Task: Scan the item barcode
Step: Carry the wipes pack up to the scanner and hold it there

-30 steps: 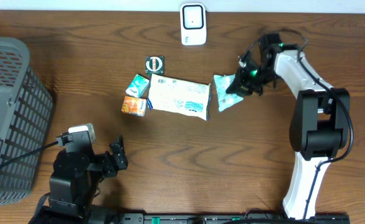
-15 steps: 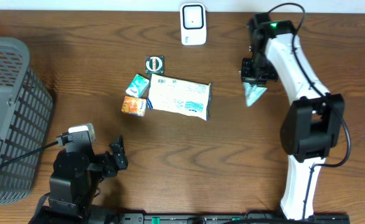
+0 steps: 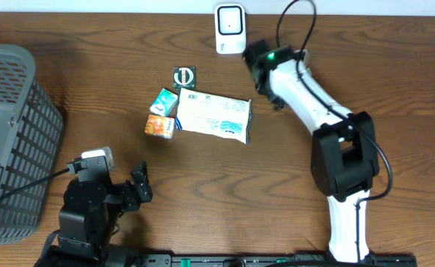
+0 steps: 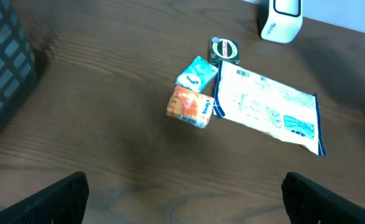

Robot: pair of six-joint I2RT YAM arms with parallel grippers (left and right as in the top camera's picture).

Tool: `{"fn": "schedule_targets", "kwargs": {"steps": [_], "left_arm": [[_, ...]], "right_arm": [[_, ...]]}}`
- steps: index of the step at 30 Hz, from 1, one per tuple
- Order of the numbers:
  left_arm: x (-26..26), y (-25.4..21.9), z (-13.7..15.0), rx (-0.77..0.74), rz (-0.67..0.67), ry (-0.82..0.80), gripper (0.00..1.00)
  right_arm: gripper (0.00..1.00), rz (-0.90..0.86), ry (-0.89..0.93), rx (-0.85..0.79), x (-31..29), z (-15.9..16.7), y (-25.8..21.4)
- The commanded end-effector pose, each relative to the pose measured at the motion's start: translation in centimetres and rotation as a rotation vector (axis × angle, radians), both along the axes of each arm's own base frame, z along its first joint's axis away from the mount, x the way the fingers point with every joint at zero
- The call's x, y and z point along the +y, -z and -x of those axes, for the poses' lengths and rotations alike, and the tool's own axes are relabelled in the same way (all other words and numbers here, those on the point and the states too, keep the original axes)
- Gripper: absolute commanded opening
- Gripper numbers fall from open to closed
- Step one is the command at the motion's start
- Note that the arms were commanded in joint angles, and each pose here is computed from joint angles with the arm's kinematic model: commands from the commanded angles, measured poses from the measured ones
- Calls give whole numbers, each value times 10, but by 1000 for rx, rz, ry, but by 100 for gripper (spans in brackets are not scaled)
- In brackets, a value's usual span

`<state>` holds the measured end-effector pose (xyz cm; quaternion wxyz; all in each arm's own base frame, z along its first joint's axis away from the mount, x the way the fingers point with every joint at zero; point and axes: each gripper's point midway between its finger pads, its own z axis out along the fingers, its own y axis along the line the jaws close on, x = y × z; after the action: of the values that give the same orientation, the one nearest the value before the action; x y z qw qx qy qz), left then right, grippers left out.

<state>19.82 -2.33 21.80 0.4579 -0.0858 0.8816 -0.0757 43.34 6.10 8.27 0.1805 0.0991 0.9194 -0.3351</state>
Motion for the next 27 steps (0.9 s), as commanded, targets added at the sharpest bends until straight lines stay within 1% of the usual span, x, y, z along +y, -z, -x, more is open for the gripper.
{"fn": "schedule_targets", "kwargs": {"steps": [1,5,9,12,16,19,23,25,27], "left_arm": [[2,0,0,-2,-3,-14,98],[2,0,0,-2,-3,-14,98],[2,0,0,-2,-3,-14,98],[2,0,0,-2,-3,-14,98],[2,0,0,-2,-3,-14,98],[2,0,0,-1,-3,-14,98],[2,0,0,-2,-3,-14,98],[2,0,0,-2,-3,-14,98],[2,0,0,-2,-3,-14,98]], "right_arm": [[1,67,2,-25,-2,7,10],[1,39,-32,15,14,18,22],[1,-10,-56,26,32,21,25],[1,-95,-76,62,47,20,25],[1,-253,-93,102,62,10,11],[1,-454,-165,150,81,-3,-7],[1,-819,-399,224,114,-15,-43],[1,-972,-500,236,121,-16,-62],[1,-1167,-609,229,127,-15,-85]]}}
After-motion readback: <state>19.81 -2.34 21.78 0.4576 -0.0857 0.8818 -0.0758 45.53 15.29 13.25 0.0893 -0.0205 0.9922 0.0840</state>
